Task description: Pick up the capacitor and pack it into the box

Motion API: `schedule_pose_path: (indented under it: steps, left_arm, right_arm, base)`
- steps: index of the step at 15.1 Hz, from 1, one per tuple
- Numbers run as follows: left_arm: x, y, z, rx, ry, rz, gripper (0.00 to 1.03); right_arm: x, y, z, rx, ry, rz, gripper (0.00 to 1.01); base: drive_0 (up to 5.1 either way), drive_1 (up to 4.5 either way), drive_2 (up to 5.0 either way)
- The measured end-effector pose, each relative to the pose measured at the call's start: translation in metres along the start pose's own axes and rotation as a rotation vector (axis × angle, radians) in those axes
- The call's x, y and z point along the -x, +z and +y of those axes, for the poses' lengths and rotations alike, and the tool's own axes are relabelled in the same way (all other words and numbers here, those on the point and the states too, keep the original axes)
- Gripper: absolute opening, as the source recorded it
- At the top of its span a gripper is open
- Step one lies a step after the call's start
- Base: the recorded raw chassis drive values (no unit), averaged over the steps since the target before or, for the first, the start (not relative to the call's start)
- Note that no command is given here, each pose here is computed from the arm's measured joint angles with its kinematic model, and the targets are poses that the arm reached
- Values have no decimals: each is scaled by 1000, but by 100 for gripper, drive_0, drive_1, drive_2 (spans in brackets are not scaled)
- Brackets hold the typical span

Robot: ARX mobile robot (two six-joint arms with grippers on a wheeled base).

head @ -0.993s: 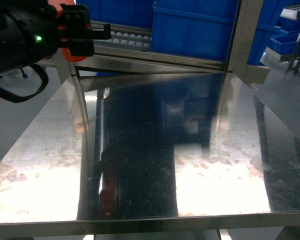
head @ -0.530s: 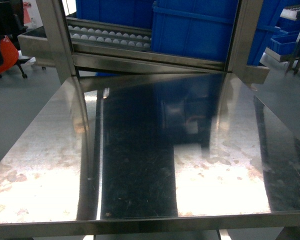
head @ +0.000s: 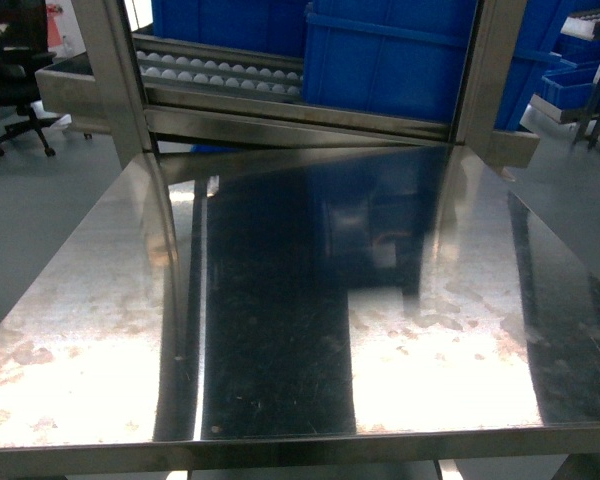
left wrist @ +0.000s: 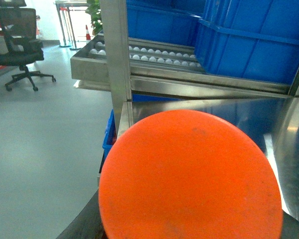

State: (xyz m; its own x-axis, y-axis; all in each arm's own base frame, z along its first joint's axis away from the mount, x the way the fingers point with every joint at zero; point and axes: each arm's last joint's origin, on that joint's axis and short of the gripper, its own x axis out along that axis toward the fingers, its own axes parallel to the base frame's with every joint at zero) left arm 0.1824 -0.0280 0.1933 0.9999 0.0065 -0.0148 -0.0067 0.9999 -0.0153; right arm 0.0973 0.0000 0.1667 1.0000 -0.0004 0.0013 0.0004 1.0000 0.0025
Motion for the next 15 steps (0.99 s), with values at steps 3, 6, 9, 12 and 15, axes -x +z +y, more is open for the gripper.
schedule_pose_path:
  steps: [3,6,9,12,15]
  left_arm:
    - [11,-5,7,1,-8,-4,44]
    - [21,-11,13,0,-2,1,44]
    - [34,-17,21,2,-24,0,44]
    - [45,-23,28,2,-9,-36,44]
    - [53,-25,29,0,-7,-17,44]
  right_arm:
    - [0,0,0,0,0,0,98]
    - [0,0,0,0,0,0,98]
    - [0,0,0,0,0,0,98]
    - [0,0,0,0,0,0,98]
    - [0,0,0,0,0,0,98]
  base:
    - [0,0,0]
    - [0,0,0]
    - [0,0,0]
    - [0,0,0]
    - [0,0,0]
